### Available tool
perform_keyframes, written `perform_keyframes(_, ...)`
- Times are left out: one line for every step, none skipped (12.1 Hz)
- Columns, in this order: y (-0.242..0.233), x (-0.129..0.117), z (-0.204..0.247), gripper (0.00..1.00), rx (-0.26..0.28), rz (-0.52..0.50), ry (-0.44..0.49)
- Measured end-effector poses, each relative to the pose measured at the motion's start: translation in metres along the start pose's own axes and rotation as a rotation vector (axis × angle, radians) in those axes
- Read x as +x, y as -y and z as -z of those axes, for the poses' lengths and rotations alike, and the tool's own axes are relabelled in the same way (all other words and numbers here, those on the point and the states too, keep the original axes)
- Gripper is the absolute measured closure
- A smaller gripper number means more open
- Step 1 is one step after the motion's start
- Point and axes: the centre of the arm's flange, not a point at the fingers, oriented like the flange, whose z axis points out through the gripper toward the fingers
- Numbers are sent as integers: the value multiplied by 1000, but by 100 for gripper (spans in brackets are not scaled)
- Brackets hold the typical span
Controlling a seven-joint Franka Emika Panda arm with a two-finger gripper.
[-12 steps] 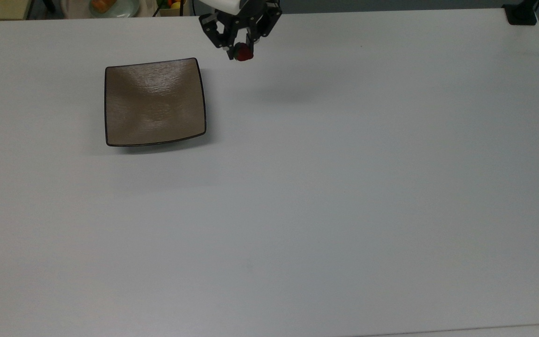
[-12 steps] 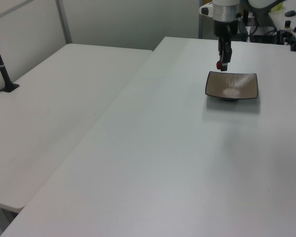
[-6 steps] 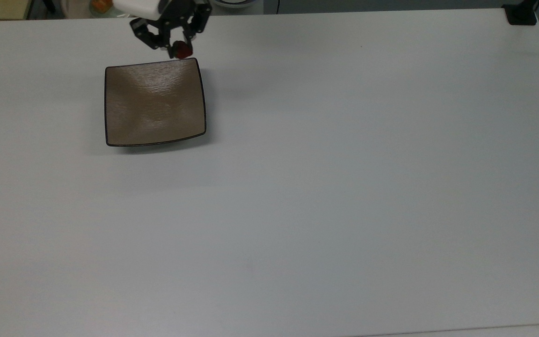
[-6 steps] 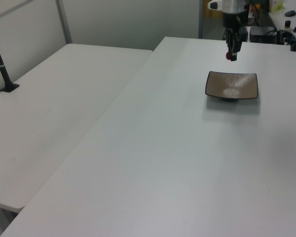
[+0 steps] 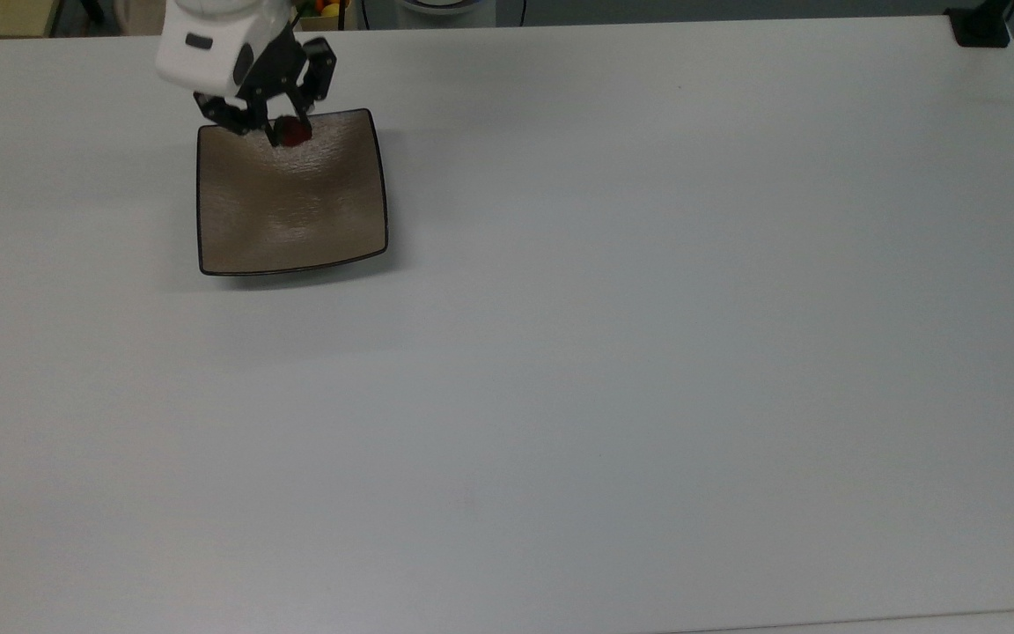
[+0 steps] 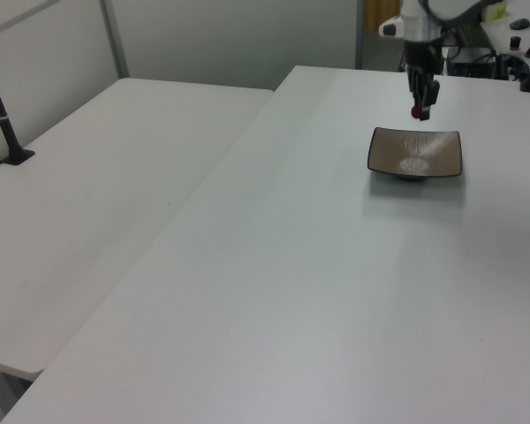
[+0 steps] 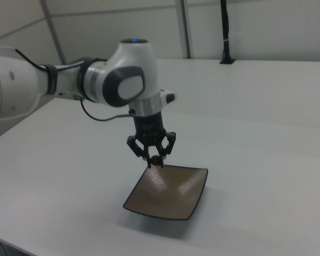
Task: Strawberries on a ceramic plate
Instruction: 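Lower the strawberry into the plate and open the gripper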
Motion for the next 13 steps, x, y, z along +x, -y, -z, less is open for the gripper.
perform_keyframes(-3,3,-15,66,-6,1,-10)
perform_keyframes(-5,8,-33,66,-14,2,-23)
perform_keyframes(-7,11,-50,66,-20,4,-33)
perform_keyframes(-9,14,-67,66,-26,5,-44)
perform_keyframes(-8,14,-81,66,-27,6,-48)
perform_keyframes(-8,15,-96,66,-29,7,-54)
perform_keyframes(-7,15,-110,66,-34,8,-63)
perform_keyframes(-7,16,-118,66,-35,8,-66)
perform_keyframes(-7,16,-119,63,-36,8,-67)
perform_keyframes(-7,16,-118,59,-36,7,-68)
perform_keyframes(-8,16,-118,52,-37,7,-68)
perform_keyframes(-8,15,-116,40,-39,6,-70)
perform_keyframes(-9,15,-109,25,-40,1,-70)
